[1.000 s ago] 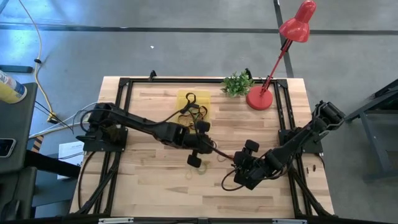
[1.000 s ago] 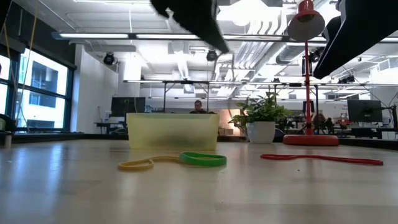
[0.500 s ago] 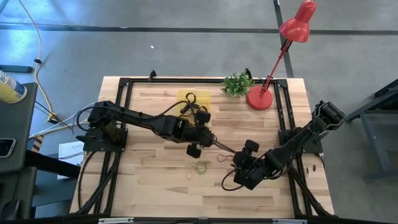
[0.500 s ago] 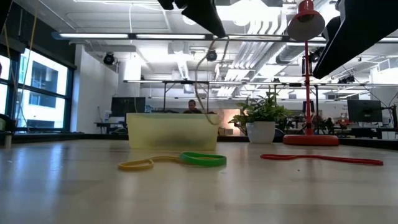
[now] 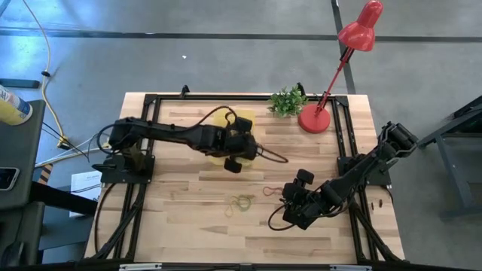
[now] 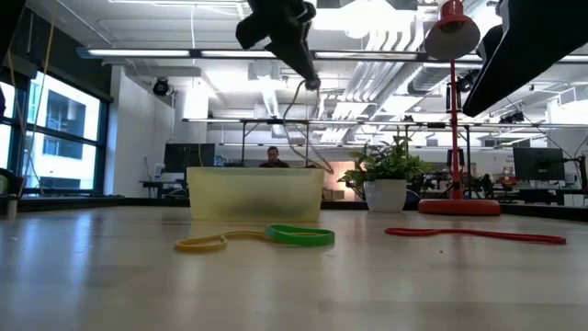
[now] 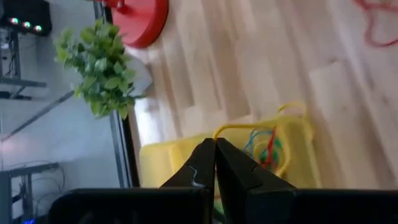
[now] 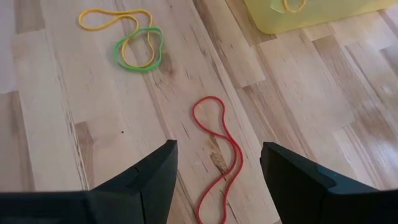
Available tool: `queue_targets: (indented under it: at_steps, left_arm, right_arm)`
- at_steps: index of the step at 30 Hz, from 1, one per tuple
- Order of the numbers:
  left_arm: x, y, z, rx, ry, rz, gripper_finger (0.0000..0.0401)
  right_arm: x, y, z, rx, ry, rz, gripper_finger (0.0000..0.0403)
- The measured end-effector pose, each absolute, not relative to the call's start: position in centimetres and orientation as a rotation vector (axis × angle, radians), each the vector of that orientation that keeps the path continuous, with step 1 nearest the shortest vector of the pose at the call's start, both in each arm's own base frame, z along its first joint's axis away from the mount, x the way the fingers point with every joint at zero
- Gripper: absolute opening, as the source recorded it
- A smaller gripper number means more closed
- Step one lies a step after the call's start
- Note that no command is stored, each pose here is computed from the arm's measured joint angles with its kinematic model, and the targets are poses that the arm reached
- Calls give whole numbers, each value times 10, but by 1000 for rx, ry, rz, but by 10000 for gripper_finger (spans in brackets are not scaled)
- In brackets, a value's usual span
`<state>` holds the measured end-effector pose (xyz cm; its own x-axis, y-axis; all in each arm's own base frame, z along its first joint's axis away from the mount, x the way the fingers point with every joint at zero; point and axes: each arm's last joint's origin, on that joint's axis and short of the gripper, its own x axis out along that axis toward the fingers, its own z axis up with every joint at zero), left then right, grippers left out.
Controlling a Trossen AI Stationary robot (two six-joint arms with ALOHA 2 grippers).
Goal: Pick and place rubber bands into bin
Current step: Put the yellow rubber band into the yellow bin
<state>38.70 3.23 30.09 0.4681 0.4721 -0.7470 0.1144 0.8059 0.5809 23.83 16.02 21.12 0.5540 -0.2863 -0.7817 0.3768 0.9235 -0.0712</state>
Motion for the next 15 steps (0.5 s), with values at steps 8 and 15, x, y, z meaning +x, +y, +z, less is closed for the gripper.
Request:
queue_targets:
  at_steps: [8,15]
  left_arm:
    - [380,62,299,620,1155,272,0]
    - [367,86,295,613,1278,295,0]
  right_arm:
    - [238,160,211,110,903,-392,220]
    - [238,160,211,110,904,-392,220]
